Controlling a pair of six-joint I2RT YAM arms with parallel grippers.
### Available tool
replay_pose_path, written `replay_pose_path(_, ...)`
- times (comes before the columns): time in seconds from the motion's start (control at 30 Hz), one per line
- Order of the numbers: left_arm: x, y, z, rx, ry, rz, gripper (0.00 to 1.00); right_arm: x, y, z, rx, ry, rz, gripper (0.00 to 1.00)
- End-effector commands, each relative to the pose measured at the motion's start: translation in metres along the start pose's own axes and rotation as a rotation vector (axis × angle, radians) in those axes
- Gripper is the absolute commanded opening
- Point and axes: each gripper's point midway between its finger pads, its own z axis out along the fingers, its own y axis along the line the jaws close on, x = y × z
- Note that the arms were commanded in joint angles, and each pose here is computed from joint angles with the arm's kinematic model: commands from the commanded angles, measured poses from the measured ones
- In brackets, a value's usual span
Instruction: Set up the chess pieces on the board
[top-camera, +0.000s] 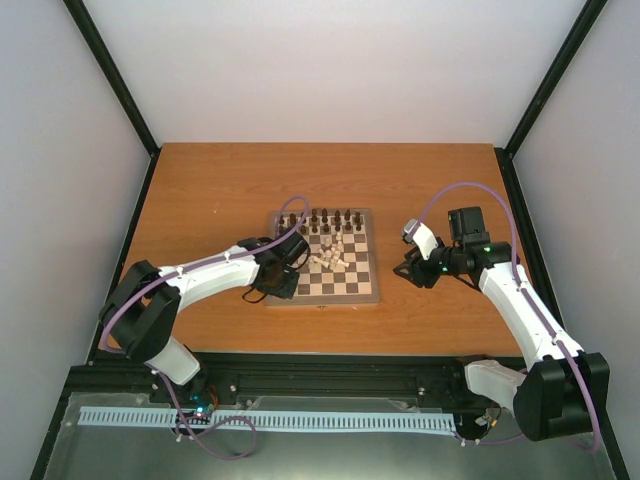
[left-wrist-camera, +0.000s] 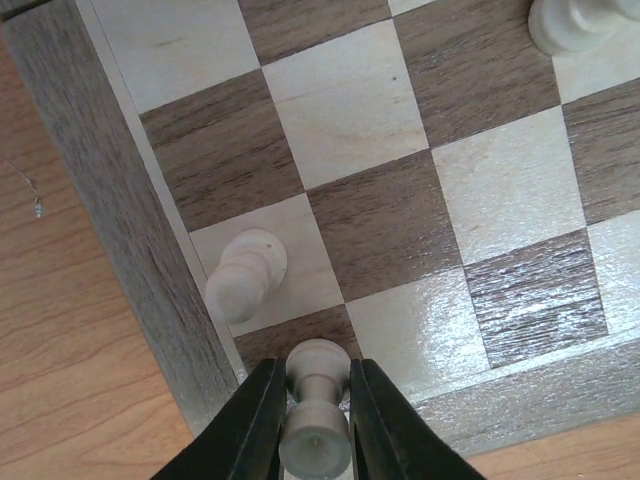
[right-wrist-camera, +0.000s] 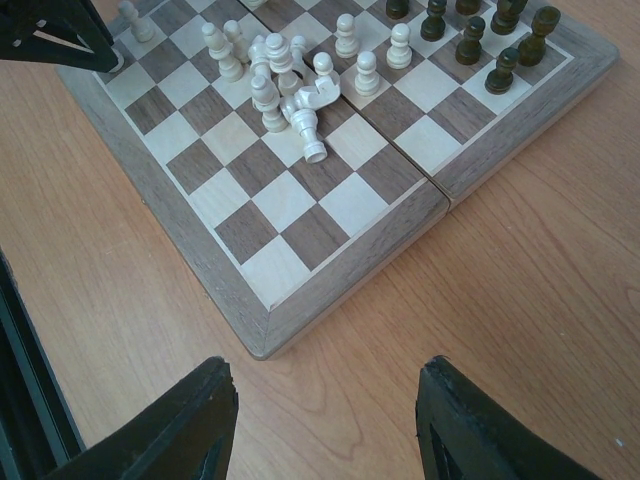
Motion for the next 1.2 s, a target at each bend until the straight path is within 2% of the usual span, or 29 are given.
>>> replay_pose_path(0.0, -0.008, -0.007, -0.004, 0.01, -0.012, -0.018, 0.19, -0.001, 0.006, 0.0, -0.018, -0.012, -0.025, 0.51)
replay_pose_path(0.43, -0.024, 0.001, -0.044, 0.009, -0.113, -0.066, 0.27, -0.001, 0.007, -0.001, -0.024, -0.012, -0.025, 0.51)
replay_pose_path(0.7, -0.073, 0.001, -0.081, 0.006, -0.315, -0.1, 0.34, 0.0, 0.006, 0.001, -0.025, -0.006, -0.021, 0.51)
replay_pose_path(0.77, -0.088, -0.004, -0.083, 0.004, -0.343, -0.097, 0.35, 0.0, 0.006, 0.0, -0.021, -0.006, -0.02, 0.51)
replay_pose_path(0.9, -0.11, -0.014, -0.067, -0.002, -0.326, -0.09, 0.34, 0.001, 0.005, 0.001, -0.016, -0.005, -0.016, 0.51)
replay_pose_path(1.17, -0.142, -0.007, -0.044, -0.022, -0.323, -0.129, 0.36, 0.002, 0.004, 0.001, -0.01, 0.001, -0.015, 0.51)
